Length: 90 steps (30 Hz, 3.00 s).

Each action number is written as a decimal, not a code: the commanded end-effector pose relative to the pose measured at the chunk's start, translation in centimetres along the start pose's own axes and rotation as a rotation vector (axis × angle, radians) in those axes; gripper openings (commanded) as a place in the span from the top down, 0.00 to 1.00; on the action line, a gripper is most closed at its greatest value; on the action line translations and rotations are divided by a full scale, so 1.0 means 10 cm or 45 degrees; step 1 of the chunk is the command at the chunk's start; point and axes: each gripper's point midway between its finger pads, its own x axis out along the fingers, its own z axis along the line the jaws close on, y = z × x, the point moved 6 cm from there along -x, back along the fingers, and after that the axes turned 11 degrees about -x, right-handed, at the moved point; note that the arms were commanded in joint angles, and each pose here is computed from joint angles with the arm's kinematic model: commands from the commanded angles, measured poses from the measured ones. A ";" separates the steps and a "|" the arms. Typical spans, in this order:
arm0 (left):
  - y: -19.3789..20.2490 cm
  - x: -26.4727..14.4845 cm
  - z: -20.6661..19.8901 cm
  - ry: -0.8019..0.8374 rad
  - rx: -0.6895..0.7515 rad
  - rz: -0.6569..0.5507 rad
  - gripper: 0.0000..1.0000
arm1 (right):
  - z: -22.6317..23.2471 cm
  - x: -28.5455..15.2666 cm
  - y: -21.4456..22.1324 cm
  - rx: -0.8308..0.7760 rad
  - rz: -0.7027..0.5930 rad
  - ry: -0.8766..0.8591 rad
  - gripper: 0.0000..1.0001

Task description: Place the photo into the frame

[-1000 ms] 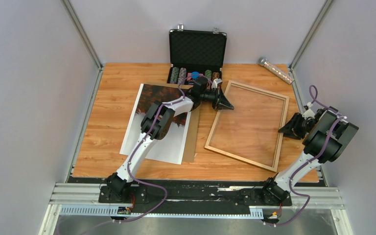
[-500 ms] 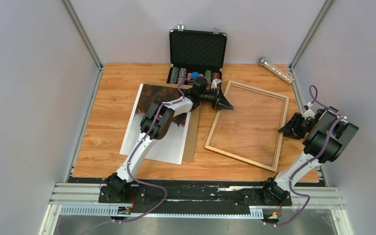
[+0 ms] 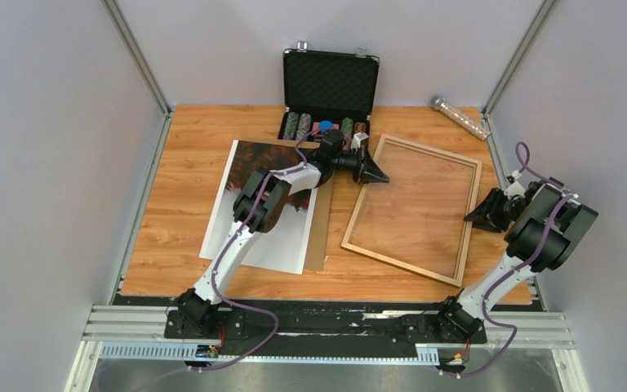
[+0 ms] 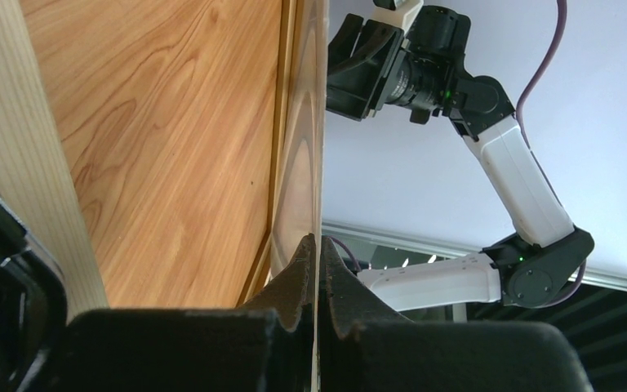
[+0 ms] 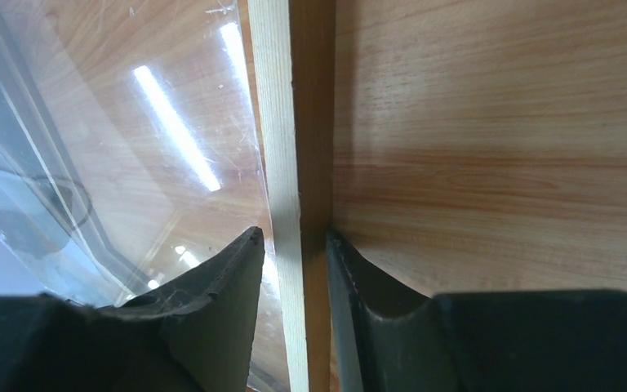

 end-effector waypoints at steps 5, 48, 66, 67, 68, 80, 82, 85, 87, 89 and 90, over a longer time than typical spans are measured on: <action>0.29 0.07 0.07 -0.088 -0.251 0.152 1.00 | -0.04 0.00 -0.11 -0.046 -0.042 0.014 0.63; 0.24 0.29 0.34 -0.187 -0.157 0.159 1.00 | -0.02 0.00 -0.08 -0.062 -0.035 -0.002 0.63; 0.19 0.29 0.59 -0.270 -0.076 0.100 0.98 | 0.00 -0.01 -0.11 -0.067 -0.045 -0.004 0.60; 0.19 0.29 0.60 -0.274 -0.075 0.096 0.97 | 0.00 -0.01 -0.11 -0.065 -0.044 -0.003 0.60; 0.18 0.28 0.61 -0.278 -0.071 0.096 0.94 | 0.00 -0.01 -0.11 -0.065 -0.043 -0.004 0.60; 0.17 0.28 0.70 -0.325 -0.057 0.075 0.77 | 0.00 0.00 -0.15 -0.071 -0.044 -0.003 0.60; 0.17 0.28 0.71 -0.330 -0.054 0.074 0.73 | 0.00 0.01 -0.16 -0.072 -0.040 0.003 0.60; 0.17 0.27 0.72 -0.344 -0.043 0.066 0.70 | 0.01 0.02 -0.18 -0.073 -0.033 0.013 0.61; 0.17 0.27 0.72 -0.352 -0.033 0.065 0.69 | 0.03 0.03 -0.20 -0.083 -0.028 0.021 0.61; 0.17 0.26 0.74 -0.361 -0.033 0.060 0.69 | 0.03 0.04 -0.21 -0.093 -0.021 0.036 0.63; 0.17 0.26 0.74 -0.363 -0.031 0.059 0.69 | 0.02 0.05 -0.21 -0.096 -0.016 0.048 0.63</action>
